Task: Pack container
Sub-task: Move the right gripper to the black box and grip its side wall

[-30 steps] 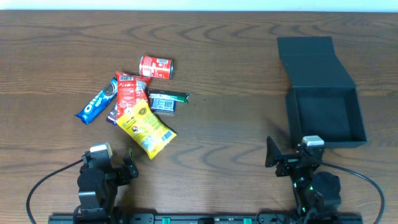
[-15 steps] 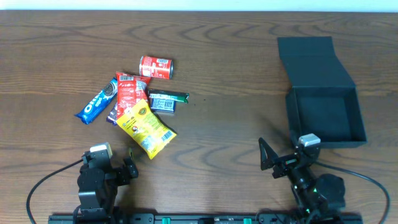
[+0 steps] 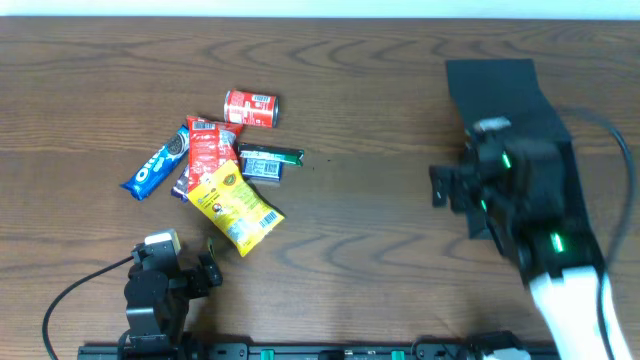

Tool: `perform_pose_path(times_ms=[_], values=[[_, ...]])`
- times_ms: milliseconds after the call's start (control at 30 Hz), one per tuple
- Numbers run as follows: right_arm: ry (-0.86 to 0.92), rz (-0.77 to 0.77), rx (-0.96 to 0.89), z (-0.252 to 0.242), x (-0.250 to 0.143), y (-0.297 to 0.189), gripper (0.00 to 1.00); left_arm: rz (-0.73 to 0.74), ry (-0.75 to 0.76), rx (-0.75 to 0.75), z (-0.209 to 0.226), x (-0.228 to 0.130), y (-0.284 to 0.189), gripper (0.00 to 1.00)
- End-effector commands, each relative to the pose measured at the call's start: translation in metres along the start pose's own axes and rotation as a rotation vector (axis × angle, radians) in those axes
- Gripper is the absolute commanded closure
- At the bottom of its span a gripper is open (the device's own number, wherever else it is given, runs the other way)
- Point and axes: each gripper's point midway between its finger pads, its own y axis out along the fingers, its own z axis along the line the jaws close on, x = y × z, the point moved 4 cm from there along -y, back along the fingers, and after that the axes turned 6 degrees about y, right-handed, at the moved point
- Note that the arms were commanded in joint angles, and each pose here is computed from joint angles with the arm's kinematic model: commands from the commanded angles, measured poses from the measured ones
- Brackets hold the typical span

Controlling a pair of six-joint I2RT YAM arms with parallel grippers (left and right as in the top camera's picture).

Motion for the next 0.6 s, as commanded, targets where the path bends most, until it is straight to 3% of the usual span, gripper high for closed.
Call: perform_pose_path(times_ms=[0, 267, 567], values=[[-0.026, 0.073, -0.025, -0.001, 0.006, 0.026, 0.01, 0.006, -0.001, 0.011, 0.002, -0.002, 0.001, 0.04], [0.141, 0.327, -0.101, -0.036, -0.034, 0.098, 0.01, 0.006, -0.001, 0.012, 0.002, -0.002, 0.001, 0.04], [0.153, 0.322, -0.165, -0.063, -0.033, 0.097, 0.01, 0.006, -0.001, 0.011, 0.002, -0.002, 0.001, 0.05]])
